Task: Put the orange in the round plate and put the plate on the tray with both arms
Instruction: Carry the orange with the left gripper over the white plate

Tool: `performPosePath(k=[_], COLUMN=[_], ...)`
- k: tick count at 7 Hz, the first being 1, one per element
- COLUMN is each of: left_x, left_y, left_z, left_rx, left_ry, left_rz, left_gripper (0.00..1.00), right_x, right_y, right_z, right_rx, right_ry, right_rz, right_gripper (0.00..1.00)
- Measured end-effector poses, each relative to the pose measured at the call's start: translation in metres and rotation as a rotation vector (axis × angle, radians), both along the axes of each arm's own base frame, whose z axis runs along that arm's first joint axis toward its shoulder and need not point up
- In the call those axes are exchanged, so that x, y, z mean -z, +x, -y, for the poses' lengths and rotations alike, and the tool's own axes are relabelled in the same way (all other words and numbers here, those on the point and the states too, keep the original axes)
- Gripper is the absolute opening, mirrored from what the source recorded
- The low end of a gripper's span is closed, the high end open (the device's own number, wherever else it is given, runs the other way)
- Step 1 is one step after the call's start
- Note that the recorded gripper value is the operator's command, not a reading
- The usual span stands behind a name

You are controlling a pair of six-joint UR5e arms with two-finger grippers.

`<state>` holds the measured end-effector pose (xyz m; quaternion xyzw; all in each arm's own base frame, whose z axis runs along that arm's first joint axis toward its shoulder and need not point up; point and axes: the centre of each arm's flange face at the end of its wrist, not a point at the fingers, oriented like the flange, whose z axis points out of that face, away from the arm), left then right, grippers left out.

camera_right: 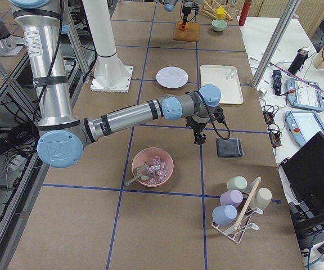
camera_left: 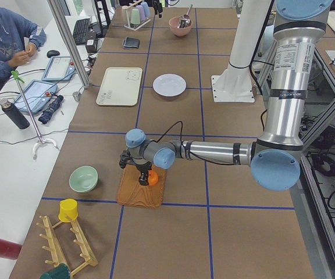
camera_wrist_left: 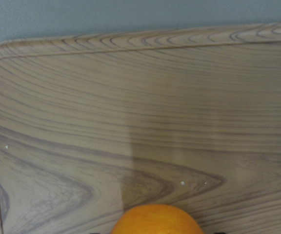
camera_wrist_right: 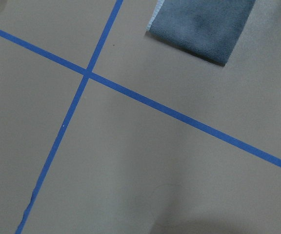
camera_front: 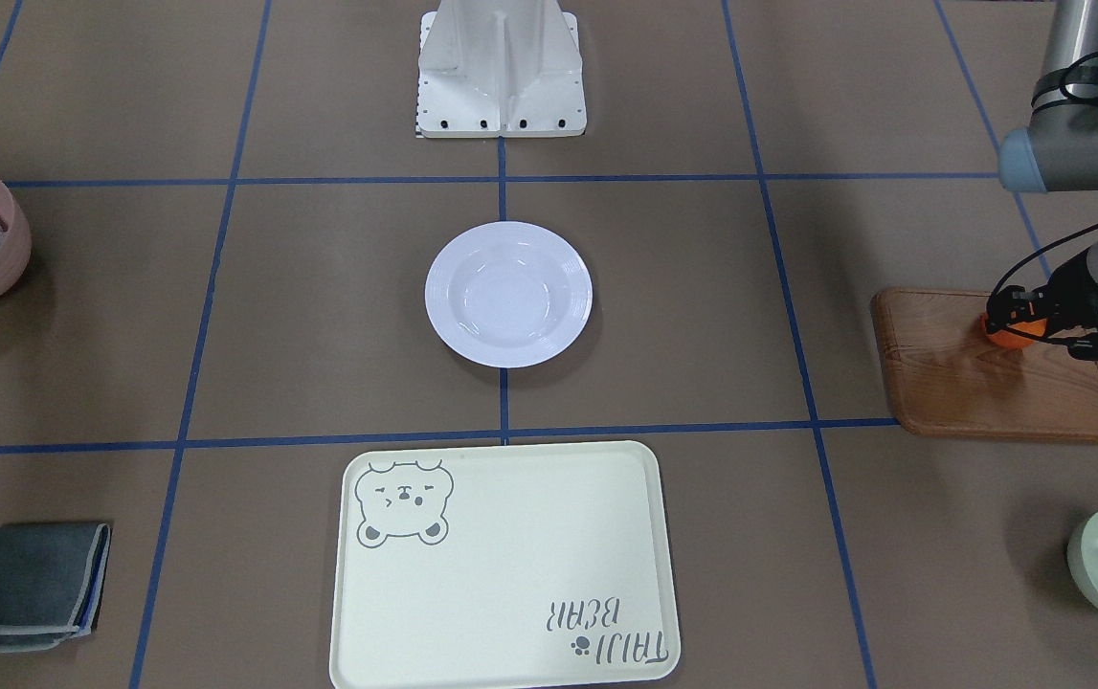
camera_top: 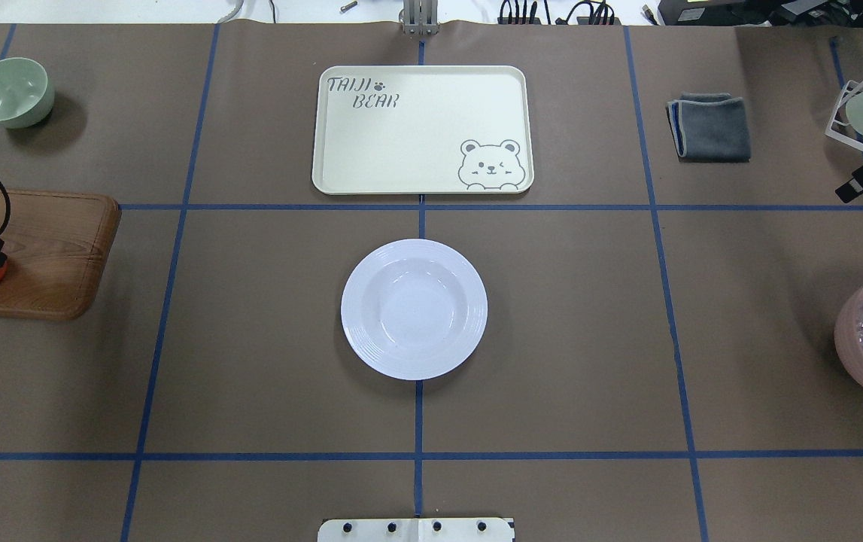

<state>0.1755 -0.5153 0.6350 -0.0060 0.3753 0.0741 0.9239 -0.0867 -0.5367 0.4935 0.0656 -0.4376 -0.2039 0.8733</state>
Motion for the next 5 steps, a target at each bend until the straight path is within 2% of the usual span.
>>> performPosePath(k=[1, 3, 5], left_x=[0.028, 0.111, 0.24], left_y=[0.006, 0.035, 0.138], left_z=[0.003, 0.021, 0.021], left_rx=[0.008, 0.099, 0.172], left_ry=[-0.017, -0.103, -0.242], left_rz=[-0.059, -0.167, -0.254], left_gripper=[0.0, 0.0, 0.0], right_x=[0.002, 0.003, 0.009], right_y=[0.0, -0.001, -0.002], right_z=[0.001, 0.002, 0.004], right_rx=[0.0, -0.001, -0.021], right_ry=[0.003, 0.004, -0.012], right_rz=[0.001, 0.001, 0.002], right_gripper=[1.0, 1.0, 1.0])
